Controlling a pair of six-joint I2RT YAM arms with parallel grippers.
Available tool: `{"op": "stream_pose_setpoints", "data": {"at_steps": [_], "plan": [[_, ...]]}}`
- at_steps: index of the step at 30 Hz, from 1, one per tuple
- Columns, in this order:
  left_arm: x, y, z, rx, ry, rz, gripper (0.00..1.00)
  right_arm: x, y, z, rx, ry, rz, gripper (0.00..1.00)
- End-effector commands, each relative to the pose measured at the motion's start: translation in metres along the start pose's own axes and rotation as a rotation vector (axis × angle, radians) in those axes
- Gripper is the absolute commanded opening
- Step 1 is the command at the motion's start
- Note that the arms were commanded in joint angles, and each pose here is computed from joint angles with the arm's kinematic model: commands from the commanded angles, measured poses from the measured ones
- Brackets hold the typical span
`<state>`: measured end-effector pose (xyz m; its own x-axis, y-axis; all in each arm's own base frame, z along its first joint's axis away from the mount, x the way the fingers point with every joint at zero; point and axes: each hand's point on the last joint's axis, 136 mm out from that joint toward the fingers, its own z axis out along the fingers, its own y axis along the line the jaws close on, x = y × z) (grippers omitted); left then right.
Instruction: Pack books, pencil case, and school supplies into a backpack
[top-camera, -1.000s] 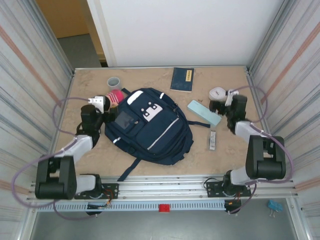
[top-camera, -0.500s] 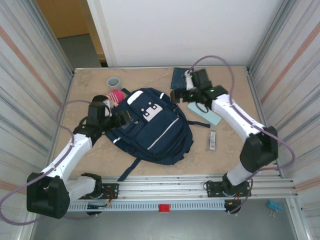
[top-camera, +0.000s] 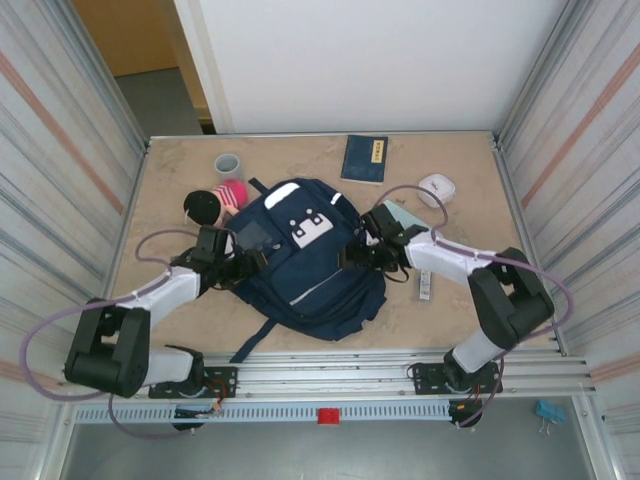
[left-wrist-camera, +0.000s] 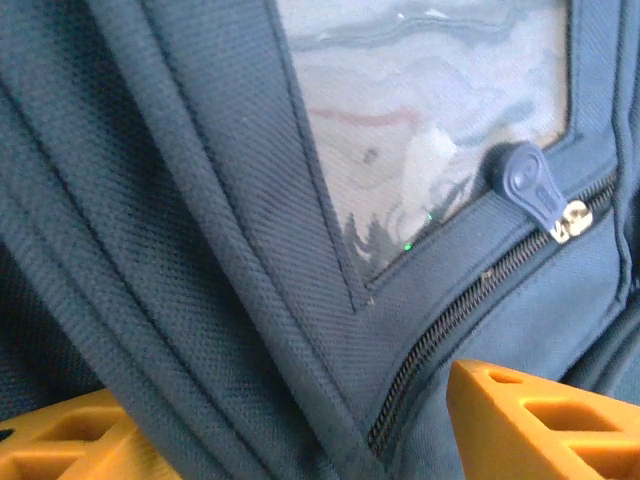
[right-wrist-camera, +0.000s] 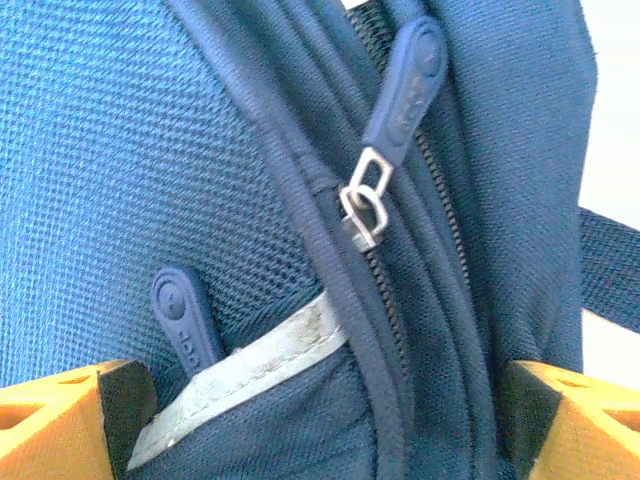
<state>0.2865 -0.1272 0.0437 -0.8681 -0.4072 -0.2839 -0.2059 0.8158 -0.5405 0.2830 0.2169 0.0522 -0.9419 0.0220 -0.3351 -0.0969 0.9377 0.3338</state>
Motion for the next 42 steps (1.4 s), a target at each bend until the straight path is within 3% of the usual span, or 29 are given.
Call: {"op": "stream_pose_setpoints", "data": {"at_steps": [1, 5, 9, 15, 20, 29, 37, 42], "plan": [[-0.012, -0.025, 0.015, 0.07, -0.002, 0.035, 0.66, 0.021, 0.012, -0.003, -0.05, -0.012, 0.109, 0.91], [-0.039, -0.042, 0.026, 0.073, -0.038, 0.075, 0.68, 0.029, 0.039, -0.014, -0.101, -0.043, 0.096, 0.92], [-0.068, -0.058, 0.012, 0.038, -0.086, 0.115, 0.69, 0.014, 0.038, -0.049, -0.068, -0.093, 0.087, 0.93], [-0.049, -0.069, -0.036, 0.097, -0.103, 0.129, 0.68, -0.008, 0.01, -0.096, -0.104, -0.112, 0.158, 0.95], [-0.012, -0.067, -0.042, 0.211, -0.055, 0.081, 0.64, -0.01, 0.003, -0.077, -0.165, -0.111, 0.218, 0.91], [0.014, -0.046, 0.005, 0.212, 0.021, 0.008, 0.62, 0.005, 0.018, -0.027, -0.179, -0.098, 0.248, 0.88], [-0.02, -0.036, 0.022, 0.123, -0.035, 0.025, 0.66, 0.003, 0.061, -0.009, -0.268, -0.145, 0.251, 0.88], [-0.06, -0.05, -0.005, 0.102, -0.121, 0.096, 0.67, -0.004, 0.07, -0.021, -0.241, -0.196, 0.215, 0.9]]}}
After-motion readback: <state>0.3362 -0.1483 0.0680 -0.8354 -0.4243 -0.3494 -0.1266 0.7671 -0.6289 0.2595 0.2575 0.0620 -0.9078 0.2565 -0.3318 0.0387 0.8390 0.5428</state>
